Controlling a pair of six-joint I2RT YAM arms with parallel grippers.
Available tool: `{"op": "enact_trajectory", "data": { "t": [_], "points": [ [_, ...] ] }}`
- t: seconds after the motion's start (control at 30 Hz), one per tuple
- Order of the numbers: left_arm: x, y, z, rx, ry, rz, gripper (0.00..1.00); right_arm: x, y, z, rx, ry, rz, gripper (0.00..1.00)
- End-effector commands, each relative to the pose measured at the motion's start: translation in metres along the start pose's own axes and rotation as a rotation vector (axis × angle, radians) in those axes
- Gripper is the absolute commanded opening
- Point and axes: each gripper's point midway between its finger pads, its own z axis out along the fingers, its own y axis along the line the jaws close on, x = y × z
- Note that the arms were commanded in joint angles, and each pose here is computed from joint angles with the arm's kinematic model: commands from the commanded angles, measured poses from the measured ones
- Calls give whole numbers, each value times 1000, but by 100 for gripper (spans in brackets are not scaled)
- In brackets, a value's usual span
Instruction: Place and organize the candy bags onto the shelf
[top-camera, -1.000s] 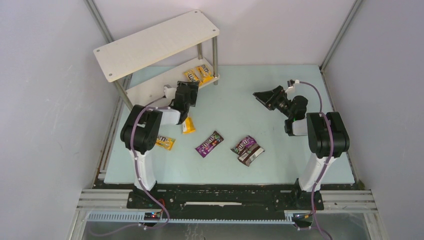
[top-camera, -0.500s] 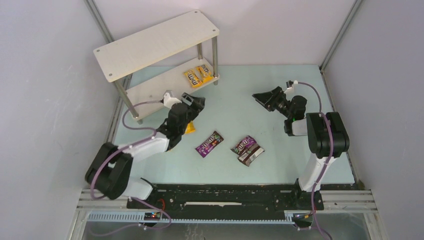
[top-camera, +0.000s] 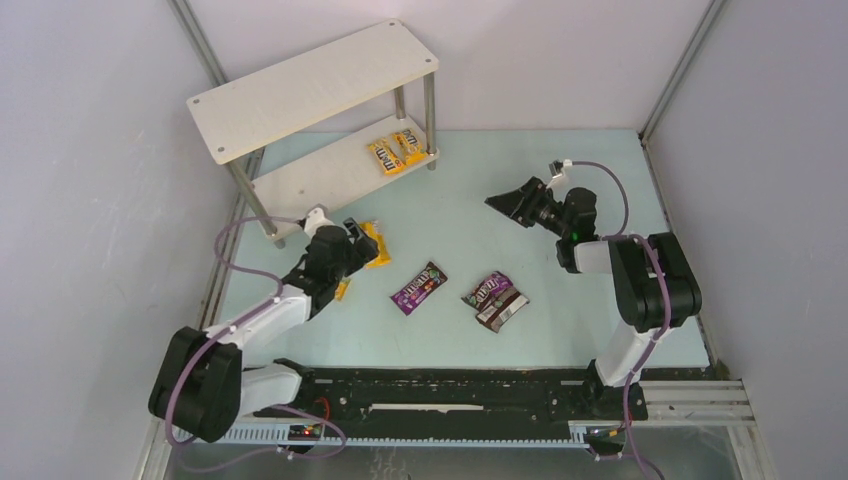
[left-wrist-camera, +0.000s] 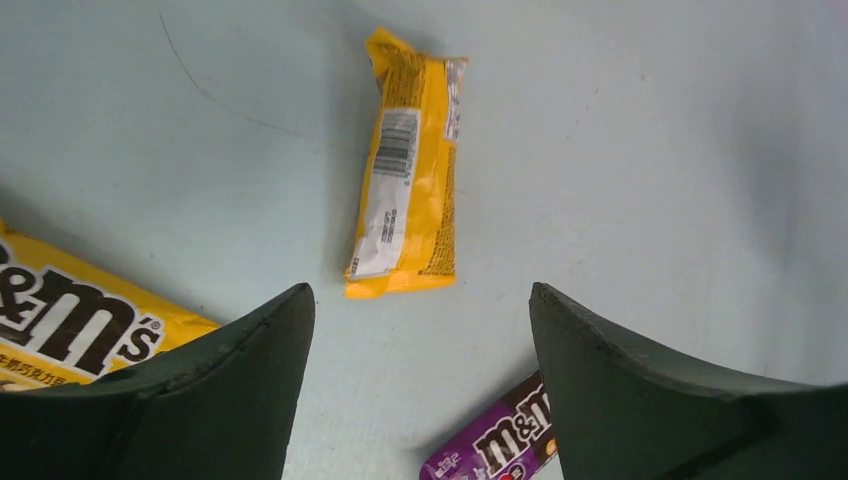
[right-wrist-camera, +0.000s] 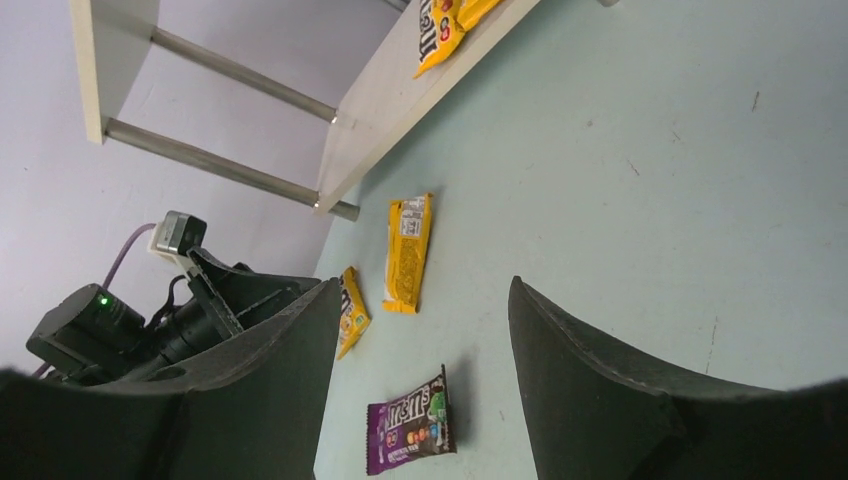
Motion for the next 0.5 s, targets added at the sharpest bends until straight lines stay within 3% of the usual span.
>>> {"op": "enact_trajectory", "data": {
  "t": [0.0, 0.37, 0.47],
  "points": [
    [19, -1, 9, 21, 96, 38, 84, -4, 6, 0, 4, -14, -58, 71],
    [43, 14, 52, 28, 143, -87, 81, -7, 5, -4, 4, -26, -62, 71],
    [51, 15, 58, 38, 167, -107, 73, -8, 5, -5, -5, -28, -53, 71]
  ]
}}
